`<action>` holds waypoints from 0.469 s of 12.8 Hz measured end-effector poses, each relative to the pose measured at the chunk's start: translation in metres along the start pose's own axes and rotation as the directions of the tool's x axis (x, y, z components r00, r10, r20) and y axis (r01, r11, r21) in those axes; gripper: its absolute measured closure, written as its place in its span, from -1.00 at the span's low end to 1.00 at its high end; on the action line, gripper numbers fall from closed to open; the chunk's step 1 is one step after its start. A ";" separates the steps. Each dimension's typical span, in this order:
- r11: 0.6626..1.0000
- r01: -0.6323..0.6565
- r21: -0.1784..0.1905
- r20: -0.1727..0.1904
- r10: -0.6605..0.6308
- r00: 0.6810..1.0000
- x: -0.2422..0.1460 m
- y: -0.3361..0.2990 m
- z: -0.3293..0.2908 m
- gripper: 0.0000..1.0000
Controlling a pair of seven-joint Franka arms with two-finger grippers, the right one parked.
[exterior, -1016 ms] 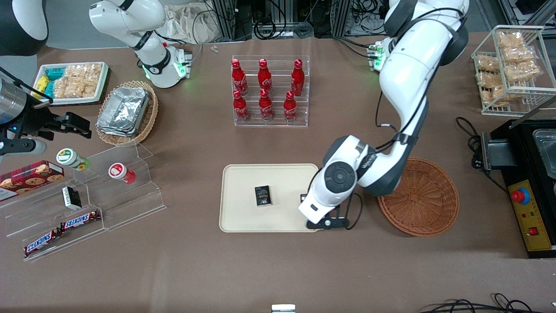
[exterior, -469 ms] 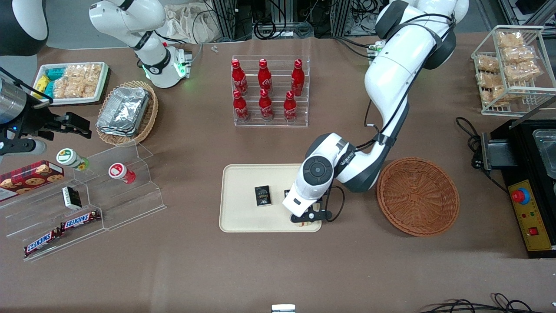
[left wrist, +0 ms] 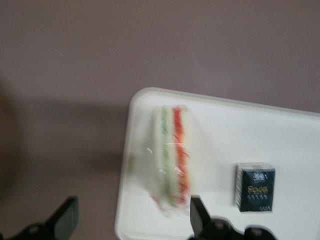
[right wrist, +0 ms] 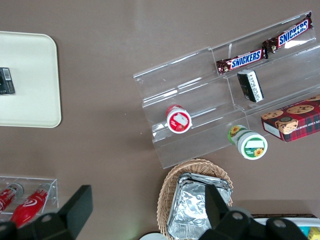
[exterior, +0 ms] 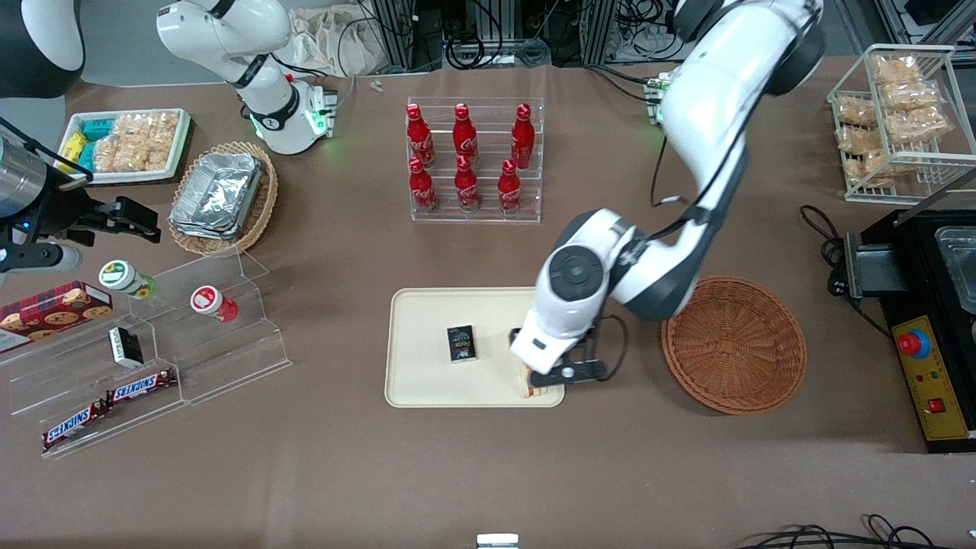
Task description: Place sandwich from basket to tray
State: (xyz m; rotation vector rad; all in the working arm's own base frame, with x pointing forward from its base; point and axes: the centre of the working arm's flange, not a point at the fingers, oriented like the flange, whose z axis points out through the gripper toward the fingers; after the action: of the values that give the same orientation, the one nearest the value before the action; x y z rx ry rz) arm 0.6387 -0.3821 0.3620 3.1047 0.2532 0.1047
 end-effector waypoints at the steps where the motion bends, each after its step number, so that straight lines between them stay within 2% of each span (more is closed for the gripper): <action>1: 1.000 0.018 0.022 -0.014 -0.017 1.000 0.008 -0.036 -0.032 -1.00; 2: 0.998 0.033 0.049 -0.023 -0.031 0.999 0.012 -0.075 -0.064 -1.00; 3: 0.997 0.041 0.072 -0.011 -0.040 0.999 0.009 -0.112 -0.094 -1.00; 5: 0.995 0.044 0.088 0.055 -0.049 0.997 -0.005 -0.178 -0.147 -1.00; 6: 0.994 0.043 0.099 0.073 -0.050 0.996 -0.012 -0.207 -0.167 -1.00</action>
State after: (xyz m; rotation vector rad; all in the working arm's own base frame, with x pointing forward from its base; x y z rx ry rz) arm 0.5821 -0.1764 0.5217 3.1885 0.3385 -0.0273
